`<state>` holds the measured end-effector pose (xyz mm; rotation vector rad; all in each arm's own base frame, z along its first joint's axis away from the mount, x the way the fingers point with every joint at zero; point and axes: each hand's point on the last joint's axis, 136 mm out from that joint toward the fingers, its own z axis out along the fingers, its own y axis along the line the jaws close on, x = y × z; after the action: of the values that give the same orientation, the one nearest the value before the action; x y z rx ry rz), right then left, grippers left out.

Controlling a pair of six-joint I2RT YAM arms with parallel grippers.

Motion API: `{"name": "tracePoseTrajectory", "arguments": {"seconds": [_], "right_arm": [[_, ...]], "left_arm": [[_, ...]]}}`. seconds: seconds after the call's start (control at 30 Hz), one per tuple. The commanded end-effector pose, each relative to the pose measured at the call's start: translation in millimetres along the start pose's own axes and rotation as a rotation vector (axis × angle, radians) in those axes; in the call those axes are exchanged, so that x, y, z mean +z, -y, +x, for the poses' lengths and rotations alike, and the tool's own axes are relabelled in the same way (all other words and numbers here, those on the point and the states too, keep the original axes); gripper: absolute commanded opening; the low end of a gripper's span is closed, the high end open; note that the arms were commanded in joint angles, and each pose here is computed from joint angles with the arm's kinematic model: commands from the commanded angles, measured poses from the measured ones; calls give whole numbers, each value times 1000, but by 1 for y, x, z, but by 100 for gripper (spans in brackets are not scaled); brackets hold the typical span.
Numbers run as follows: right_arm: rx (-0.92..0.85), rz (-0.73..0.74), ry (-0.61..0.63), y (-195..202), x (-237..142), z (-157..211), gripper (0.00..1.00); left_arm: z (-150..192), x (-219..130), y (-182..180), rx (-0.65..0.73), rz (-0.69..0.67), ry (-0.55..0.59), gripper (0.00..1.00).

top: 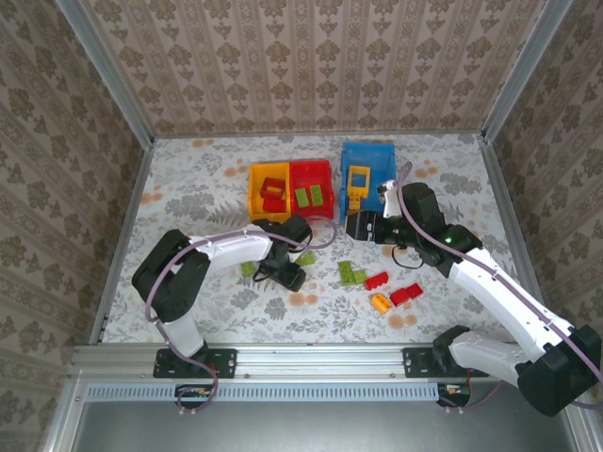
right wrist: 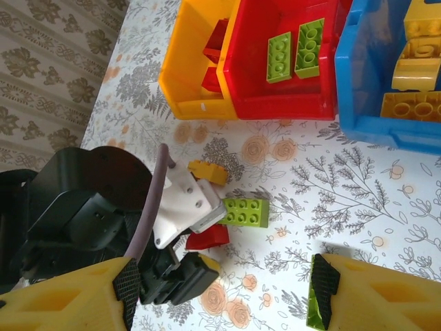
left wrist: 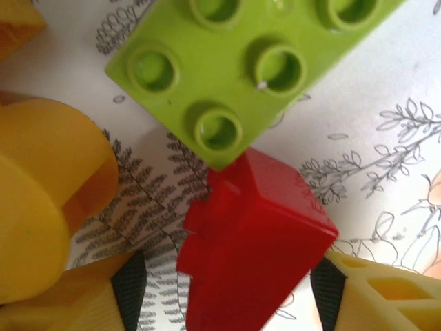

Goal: Sort the legos into containers by color

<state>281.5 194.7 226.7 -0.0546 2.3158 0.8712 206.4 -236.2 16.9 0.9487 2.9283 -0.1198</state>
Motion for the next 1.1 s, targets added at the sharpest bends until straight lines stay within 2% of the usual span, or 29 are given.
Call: {"name": "tracePoseTrajectory", "arguments": {"seconds": [0.0, 0.1, 0.4, 0.6, 0.77, 0.93, 1.07], "right_arm": [[18, -28, -7, -6, -3, 5, 70], [21, -29, -9, -6, -3, 5, 69], [18, -66, -31, -11, 3, 9, 66], [-66, -93, -16, -25, -3, 2, 65], [-166, -145, 2, -52, 12, -5, 65], [-244, -155, 82, -78, 31, -27, 65], [-269, -148, 90, -90, 44, -41, 65]], "left_arm": [[-20, -3, 6, 38, 26, 45, 65], [-21, 0, 9, 45, 35, 44, 51], [-19, -8, 12, 39, 12, 61, 25], [-22, -74, -3, -74, -4, 187, 23], [-52, -123, -50, -220, -13, 267, 22], [-94, -147, -105, -346, -67, 324, 22], [-125, -137, -135, -425, -86, 304, 22]]}}
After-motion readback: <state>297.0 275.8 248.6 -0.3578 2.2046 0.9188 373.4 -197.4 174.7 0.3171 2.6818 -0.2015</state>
